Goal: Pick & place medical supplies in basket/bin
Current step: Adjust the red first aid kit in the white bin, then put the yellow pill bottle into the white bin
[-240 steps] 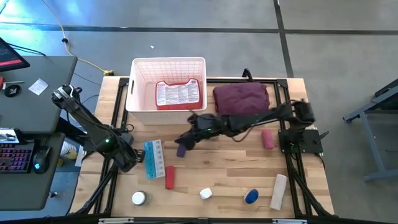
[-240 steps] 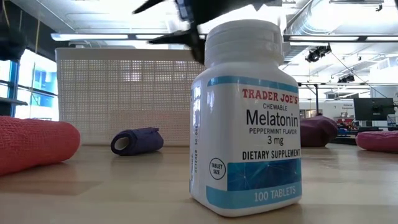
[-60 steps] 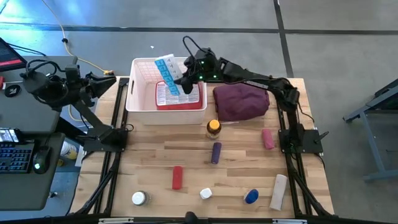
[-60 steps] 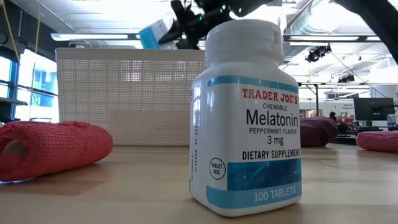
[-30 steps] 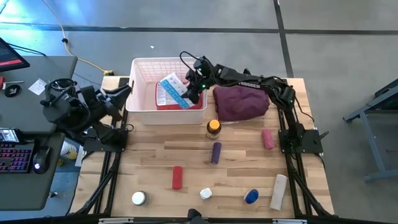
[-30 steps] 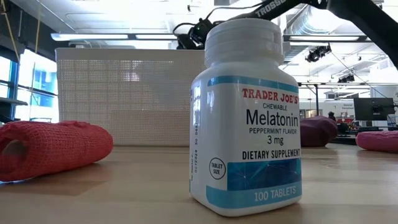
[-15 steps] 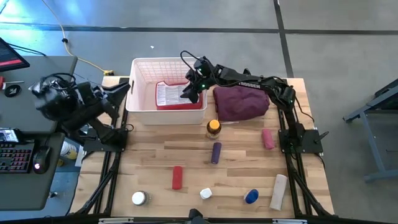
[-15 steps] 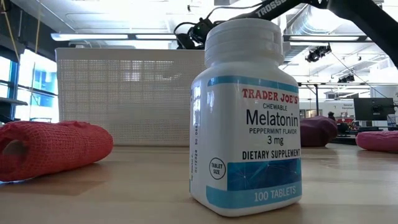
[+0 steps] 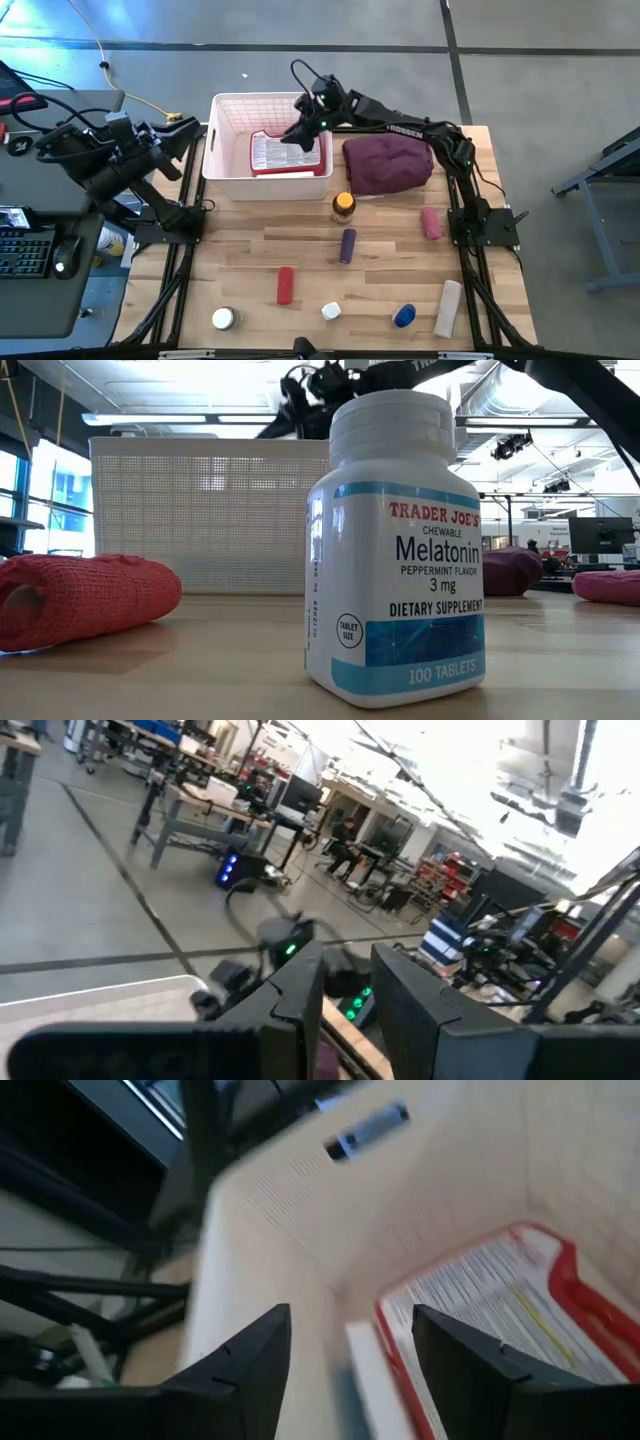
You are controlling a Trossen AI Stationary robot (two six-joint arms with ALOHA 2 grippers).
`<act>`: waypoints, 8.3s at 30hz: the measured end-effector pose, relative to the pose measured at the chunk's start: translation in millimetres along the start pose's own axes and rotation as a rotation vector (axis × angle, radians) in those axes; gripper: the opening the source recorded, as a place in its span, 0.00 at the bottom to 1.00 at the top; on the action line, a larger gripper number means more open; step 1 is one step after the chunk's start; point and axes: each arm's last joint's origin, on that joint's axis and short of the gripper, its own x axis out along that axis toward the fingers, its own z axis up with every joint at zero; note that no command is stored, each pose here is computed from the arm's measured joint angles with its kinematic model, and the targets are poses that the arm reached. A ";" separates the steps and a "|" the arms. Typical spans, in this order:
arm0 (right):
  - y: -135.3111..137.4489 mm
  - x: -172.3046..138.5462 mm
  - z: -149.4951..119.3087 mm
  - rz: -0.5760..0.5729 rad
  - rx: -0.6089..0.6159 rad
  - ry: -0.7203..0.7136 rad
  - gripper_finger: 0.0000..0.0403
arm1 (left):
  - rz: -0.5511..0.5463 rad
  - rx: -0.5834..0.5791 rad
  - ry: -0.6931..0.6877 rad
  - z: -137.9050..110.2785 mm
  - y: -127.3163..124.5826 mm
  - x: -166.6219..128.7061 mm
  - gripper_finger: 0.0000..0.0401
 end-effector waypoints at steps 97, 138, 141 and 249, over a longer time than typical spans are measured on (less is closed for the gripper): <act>148.8 -211.9 67.4 -0.371 -0.473 -0.147 0.35 | 0.403 0.875 1.857 -174.5 249.2 264.2 0.12; 141.9 -215.5 68.3 -0.423 -0.351 -0.166 0.35 | 0.297 0.874 1.621 -169.9 231.9 288.0 0.08; 141.7 -215.4 67.2 -0.423 -0.348 -0.155 0.35 | 0.326 0.874 1.672 -167.2 231.6 283.0 0.05; 237.6 -300.2 -13.3 -0.383 0.126 0.049 0.35 | -0.596 0.961 0.935 -159.6 -64.2 255.9 0.62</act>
